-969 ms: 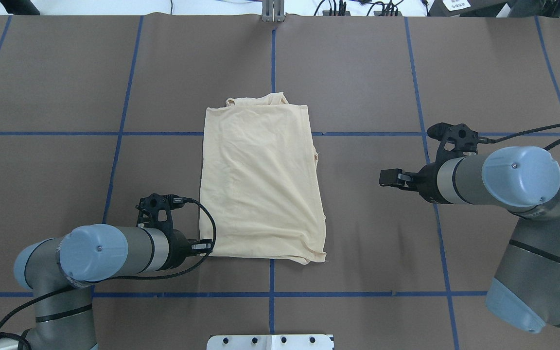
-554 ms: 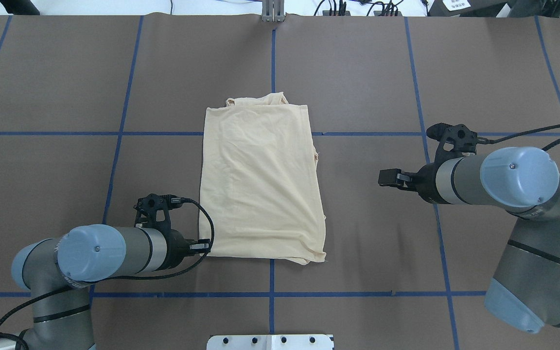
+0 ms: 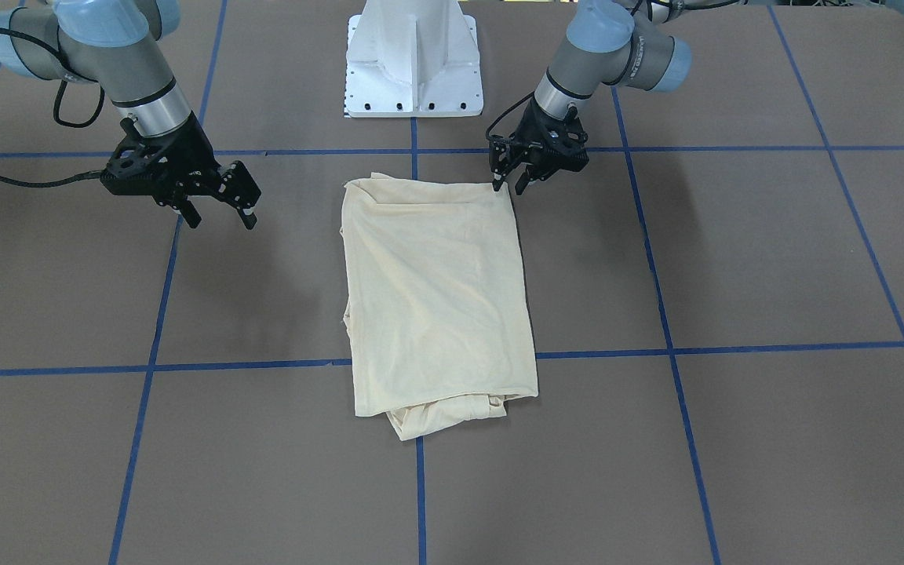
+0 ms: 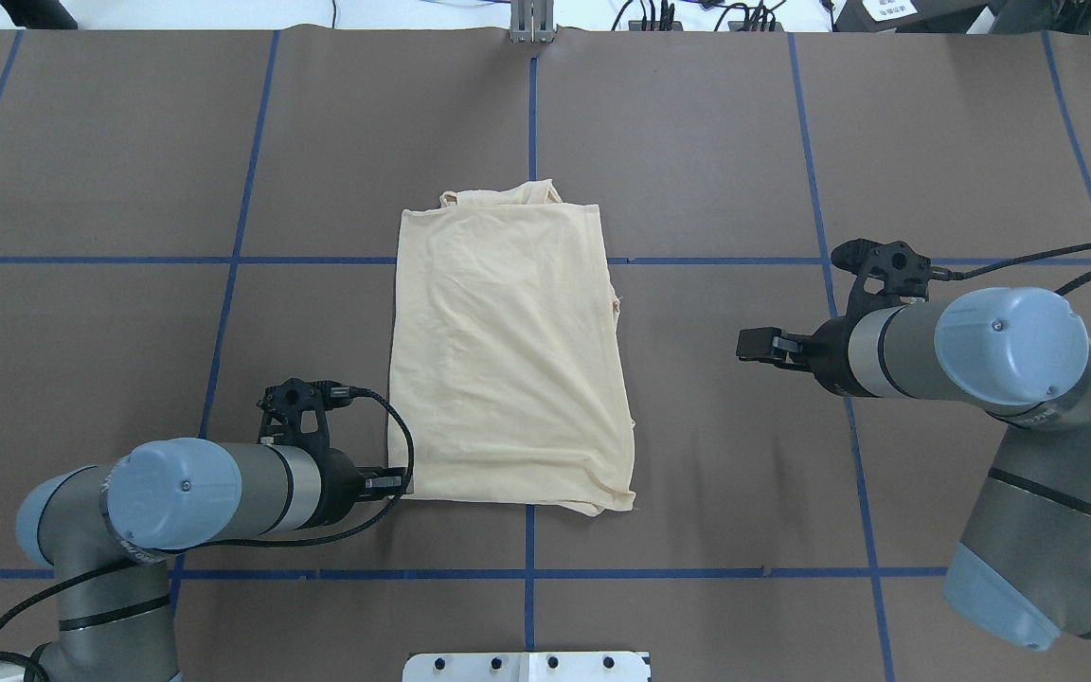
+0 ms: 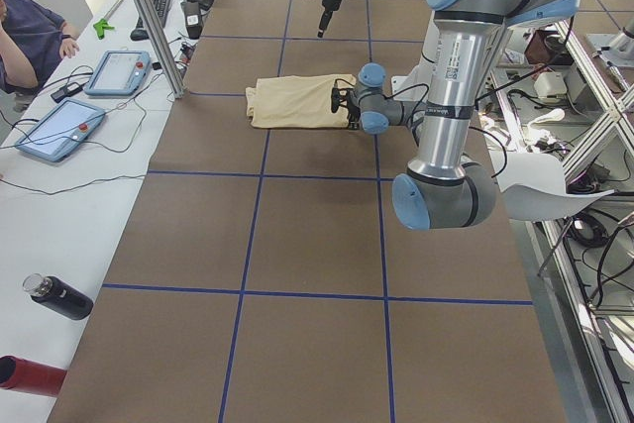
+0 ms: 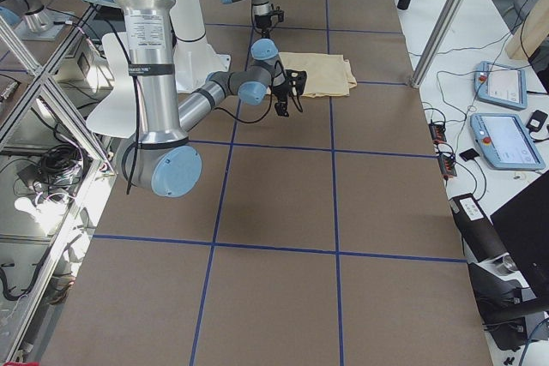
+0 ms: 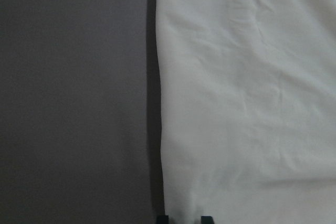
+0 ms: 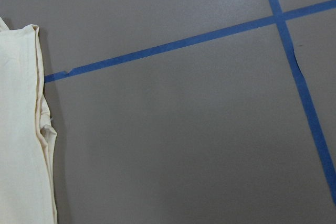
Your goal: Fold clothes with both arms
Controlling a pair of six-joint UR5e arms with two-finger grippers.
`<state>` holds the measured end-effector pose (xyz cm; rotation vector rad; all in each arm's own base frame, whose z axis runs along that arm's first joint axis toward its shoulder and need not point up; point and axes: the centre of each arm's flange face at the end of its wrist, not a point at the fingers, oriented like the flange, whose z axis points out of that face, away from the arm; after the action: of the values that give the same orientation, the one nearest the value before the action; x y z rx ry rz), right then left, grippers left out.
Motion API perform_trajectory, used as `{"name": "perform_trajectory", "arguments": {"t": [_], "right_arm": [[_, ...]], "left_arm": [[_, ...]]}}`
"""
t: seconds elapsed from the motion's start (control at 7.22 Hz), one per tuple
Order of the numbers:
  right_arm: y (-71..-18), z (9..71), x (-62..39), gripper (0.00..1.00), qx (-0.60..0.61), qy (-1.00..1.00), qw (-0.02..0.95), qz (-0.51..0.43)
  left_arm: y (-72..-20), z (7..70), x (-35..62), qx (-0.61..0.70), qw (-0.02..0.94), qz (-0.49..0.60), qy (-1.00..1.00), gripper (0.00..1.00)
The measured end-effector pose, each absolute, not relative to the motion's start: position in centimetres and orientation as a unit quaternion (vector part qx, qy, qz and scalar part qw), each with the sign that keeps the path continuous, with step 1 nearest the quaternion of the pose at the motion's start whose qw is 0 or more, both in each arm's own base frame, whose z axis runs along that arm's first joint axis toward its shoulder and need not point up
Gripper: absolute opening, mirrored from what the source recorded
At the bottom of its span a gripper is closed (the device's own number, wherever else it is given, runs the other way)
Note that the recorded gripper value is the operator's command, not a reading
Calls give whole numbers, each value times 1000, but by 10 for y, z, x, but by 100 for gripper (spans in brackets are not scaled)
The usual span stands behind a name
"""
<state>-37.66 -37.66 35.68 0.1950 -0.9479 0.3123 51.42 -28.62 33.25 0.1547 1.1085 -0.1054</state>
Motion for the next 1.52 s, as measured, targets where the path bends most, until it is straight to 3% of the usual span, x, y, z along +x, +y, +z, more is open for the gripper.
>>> {"name": "perform_trajectory", "arguments": {"t": [0.55, 0.69, 0.83, 1.11, 1.52], "right_arm": [[-377, 358, -376, 100, 93, -453, 874, 150], [-377, 358, -376, 100, 93, -453, 874, 150], [-376, 358, -377, 100, 93, -453, 874, 150], [-376, 359, -377, 100, 93, -452, 874, 150], [-371, 349, -390, 96, 91, -454, 868, 179]], "left_arm": [[-283, 332, 520, 71, 847, -47, 524, 47], [-281, 332, 521, 70, 847, -46, 524, 34], [-281, 331, 522, 69, 847, -46, 525, 32], [-280, 331, 522, 68, 847, -49, 525, 0], [-281, 329, 521, 68, 846, -50, 526, 0]]}}
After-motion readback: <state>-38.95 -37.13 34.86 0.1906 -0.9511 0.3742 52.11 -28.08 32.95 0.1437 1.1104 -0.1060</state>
